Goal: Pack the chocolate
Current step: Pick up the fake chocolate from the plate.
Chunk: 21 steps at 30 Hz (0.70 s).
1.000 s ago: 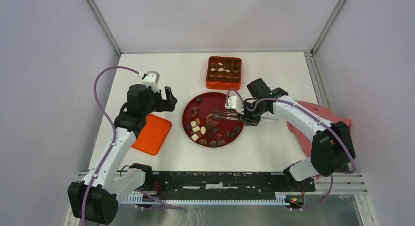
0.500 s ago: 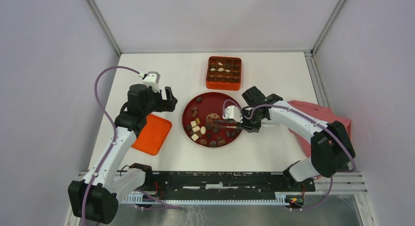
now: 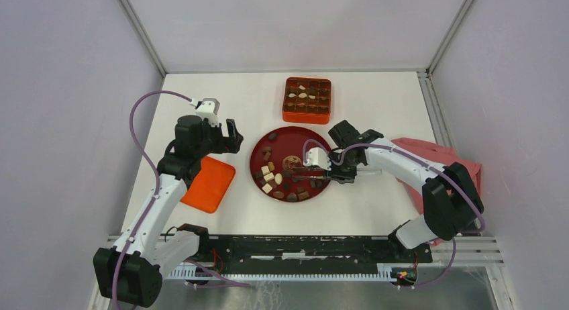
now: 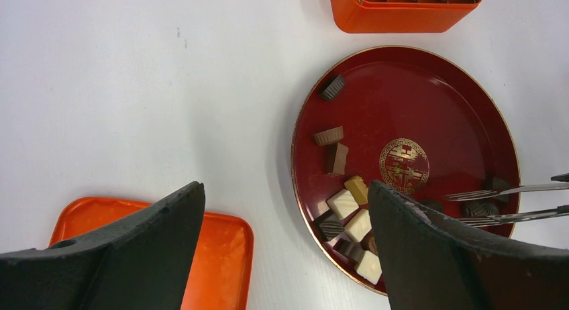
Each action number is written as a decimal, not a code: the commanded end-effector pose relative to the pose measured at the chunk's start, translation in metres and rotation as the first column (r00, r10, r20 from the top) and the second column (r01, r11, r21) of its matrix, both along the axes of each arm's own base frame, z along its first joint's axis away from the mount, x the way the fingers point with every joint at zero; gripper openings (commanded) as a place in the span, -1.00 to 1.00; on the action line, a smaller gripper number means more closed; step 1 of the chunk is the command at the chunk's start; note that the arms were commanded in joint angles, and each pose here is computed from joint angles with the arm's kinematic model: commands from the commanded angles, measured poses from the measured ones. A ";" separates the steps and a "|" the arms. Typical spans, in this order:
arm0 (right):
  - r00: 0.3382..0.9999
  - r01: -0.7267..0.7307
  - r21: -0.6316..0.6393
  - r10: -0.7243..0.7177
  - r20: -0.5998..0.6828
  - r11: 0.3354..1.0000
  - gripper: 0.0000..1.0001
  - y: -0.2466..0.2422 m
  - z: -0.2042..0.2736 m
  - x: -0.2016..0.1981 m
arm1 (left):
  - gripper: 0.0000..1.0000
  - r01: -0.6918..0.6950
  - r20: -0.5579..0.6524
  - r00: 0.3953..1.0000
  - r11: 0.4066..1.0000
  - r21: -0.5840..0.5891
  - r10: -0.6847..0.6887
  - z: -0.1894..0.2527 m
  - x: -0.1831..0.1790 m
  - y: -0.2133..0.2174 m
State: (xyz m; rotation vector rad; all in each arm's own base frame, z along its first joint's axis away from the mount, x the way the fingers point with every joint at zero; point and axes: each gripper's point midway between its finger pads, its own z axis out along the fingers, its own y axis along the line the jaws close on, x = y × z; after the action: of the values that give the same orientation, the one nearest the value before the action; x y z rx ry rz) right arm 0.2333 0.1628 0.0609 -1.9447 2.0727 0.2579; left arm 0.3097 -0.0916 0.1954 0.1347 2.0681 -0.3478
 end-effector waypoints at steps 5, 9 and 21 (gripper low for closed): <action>1.000 -0.019 -0.020 0.019 -0.014 1.000 -0.15 0.002 -0.001 -0.004 | 0.91 0.018 0.045 0.999 0.999 0.043 -0.020 0.006 0.003 0.003; 0.999 -0.022 -0.032 0.021 -0.027 0.999 -0.14 0.002 -0.004 -0.005 | 0.91 0.019 0.047 0.999 0.999 0.043 -0.021 0.006 0.003 0.003; 0.999 -0.010 -0.076 0.007 -0.032 0.997 -0.12 0.007 -0.004 -0.001 | 0.90 0.019 0.050 0.999 0.999 0.043 -0.021 0.007 0.003 0.003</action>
State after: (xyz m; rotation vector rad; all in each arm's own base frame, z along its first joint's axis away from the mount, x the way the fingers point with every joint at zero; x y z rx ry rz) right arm 0.2230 0.1628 0.0451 -2.0227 2.1304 0.2585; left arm 0.3096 -0.0917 0.1954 0.1349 2.0681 -0.3482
